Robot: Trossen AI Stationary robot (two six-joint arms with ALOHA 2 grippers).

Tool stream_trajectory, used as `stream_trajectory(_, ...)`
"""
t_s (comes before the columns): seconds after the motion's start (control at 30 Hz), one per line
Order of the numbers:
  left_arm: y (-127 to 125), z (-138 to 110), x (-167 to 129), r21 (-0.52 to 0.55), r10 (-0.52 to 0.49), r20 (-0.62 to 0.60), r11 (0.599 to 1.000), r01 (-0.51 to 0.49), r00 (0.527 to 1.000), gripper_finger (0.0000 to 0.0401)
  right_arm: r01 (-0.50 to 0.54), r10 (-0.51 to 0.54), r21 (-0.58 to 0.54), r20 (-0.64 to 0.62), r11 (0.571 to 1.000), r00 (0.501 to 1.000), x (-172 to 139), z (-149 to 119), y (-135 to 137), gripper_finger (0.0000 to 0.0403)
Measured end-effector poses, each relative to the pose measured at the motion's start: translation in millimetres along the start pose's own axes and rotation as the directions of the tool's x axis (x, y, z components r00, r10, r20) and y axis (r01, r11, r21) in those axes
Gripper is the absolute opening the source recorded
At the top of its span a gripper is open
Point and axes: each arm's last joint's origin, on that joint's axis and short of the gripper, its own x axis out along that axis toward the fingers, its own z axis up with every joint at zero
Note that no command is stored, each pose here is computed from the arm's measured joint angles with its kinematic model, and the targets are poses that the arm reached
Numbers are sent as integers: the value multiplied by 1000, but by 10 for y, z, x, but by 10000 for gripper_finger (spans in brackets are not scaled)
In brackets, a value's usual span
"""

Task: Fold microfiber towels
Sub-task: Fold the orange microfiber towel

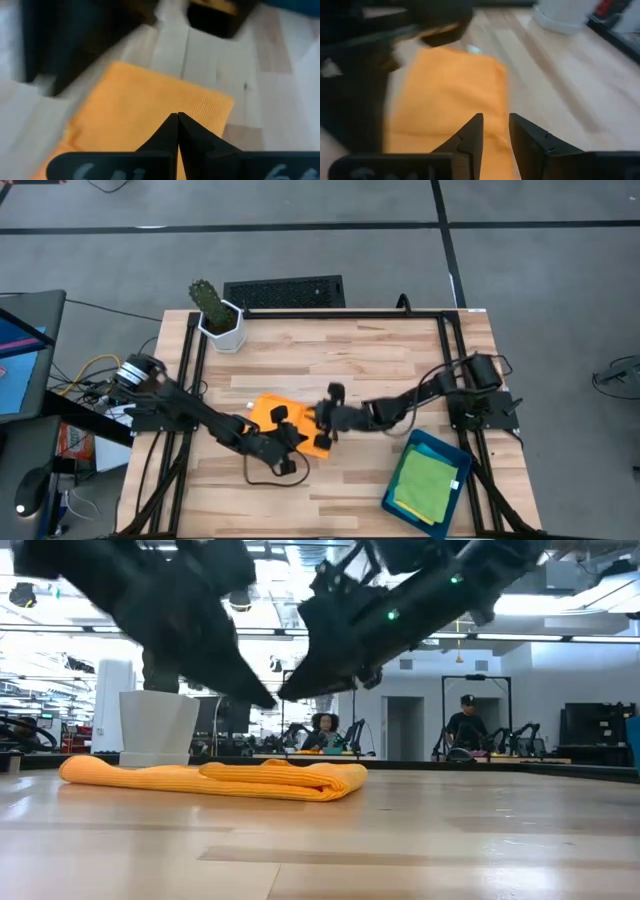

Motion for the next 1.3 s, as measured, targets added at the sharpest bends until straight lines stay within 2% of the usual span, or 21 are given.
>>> stream_trajectory(0.17,4,130,-388,-43,42,34,998,-41,999,0,-112,105,50,130,992,986,8,-235,439,118)
stream_trajectory(0.33,-79,-29,-659,-94,196,47,977,-191,979,0,-122,113,37,191,992,975,207,-520,741,118)
stream_trajectory(0.53,-202,-343,-669,-159,289,45,947,-278,956,0,-122,113,49,166,991,980,500,-726,877,118)
stream_trajectory(0.7,-144,-635,-675,-248,318,-1,918,-309,948,0,-124,109,77,166,989,980,546,-764,896,118)
stream_trajectory(0.8,-58,-783,-731,-314,372,0,881,-353,928,0,-126,113,74,164,989,980,536,-767,909,118)
stream_trajectory(0.9,44,-928,-803,-417,428,7,823,-387,904,0,-128,115,72,161,989,980,526,-751,903,118)
stream_trajectory(0.97,78,-996,-851,-506,443,10,776,-377,897,0,-128,116,67,159,990,980,515,-739,901,118)
stream_trajectory(1.13,133,-1133,-956,-624,452,5,699,-351,892,0,-125,117,44,158,991,980,493,-709,895,118)
stream_trajectory(1.2,123,-1182,-956,-638,435,35,703,-315,900,0,-125,117,45,159,991,980,494,-708,893,118)
stream_trajectory(1.3,19,-1230,-863,-618,393,87,742,-260,915,0,-125,117,46,160,991,980,493,-706,893,118)
